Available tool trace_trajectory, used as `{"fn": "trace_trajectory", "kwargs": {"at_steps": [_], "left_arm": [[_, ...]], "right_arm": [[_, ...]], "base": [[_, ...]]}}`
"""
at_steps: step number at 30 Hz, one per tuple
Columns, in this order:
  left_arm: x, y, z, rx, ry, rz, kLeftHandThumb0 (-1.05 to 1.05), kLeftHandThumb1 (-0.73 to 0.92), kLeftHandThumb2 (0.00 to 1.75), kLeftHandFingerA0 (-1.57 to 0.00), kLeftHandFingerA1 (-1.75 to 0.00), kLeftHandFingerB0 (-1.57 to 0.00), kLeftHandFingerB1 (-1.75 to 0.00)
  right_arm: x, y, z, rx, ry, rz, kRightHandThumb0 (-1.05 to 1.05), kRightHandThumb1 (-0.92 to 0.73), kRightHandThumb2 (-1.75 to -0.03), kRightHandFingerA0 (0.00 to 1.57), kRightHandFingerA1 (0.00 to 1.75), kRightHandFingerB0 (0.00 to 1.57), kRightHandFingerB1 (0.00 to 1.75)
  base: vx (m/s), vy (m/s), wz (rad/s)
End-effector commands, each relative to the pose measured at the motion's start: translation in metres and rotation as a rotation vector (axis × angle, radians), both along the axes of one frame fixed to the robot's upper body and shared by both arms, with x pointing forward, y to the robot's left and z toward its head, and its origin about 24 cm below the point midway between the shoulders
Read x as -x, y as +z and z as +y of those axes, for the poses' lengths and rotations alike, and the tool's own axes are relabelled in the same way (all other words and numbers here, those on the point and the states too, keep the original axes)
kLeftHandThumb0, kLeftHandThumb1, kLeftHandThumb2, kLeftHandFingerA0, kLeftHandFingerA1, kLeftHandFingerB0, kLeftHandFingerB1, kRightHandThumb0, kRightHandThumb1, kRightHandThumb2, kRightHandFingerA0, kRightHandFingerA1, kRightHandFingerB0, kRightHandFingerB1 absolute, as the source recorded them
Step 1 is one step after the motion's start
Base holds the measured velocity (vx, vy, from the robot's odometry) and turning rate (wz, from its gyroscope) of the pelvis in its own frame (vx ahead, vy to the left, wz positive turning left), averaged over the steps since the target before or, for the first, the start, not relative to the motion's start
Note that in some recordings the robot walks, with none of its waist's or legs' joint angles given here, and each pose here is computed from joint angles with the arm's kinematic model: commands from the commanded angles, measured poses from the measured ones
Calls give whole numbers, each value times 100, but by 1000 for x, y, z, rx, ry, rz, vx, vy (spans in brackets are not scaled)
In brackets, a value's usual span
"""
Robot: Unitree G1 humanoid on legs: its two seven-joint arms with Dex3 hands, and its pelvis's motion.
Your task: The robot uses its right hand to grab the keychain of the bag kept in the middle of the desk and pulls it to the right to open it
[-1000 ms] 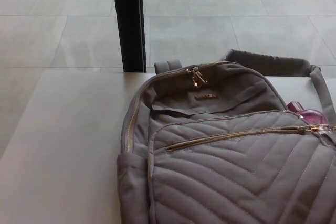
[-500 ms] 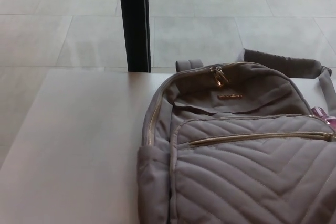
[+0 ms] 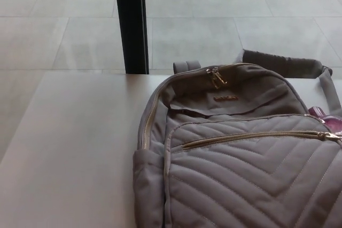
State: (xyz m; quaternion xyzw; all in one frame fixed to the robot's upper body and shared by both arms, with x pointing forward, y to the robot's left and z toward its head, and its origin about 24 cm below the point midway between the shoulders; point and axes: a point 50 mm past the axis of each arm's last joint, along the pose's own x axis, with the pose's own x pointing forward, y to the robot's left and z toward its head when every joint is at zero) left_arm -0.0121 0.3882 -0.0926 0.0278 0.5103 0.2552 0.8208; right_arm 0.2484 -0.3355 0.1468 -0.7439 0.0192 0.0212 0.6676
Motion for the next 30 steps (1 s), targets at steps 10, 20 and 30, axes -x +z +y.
{"fn": "trace_trajectory", "kwargs": {"at_steps": [10, 20, 30], "left_arm": [[8, -3, -5, 9, -11, 22, -80, 80, 119, -55, -62, -42, -54], [7, -2, -4, 9, -7, 17, -90, 92, 84, -54, -53, -42, -43], [0, 6, 11, -27, 42, 25, -87, 92, 79, -54, -56, -46, -42]], "right_arm": [[128, -17, -152, -613, -843, -146, -103, -65, -89, 0, 22, 0, 0], [222, -90, -172, -1053, -1401, -600, -104, -66, -88, 0, 37, 0, 0], [269, -169, -129, -1315, -1618, -439, -62, -69, -61, 42, 107, 0, 16]], "base": [[0, 0, 0], [0, 0, 0], [0, 0, 0]]}}
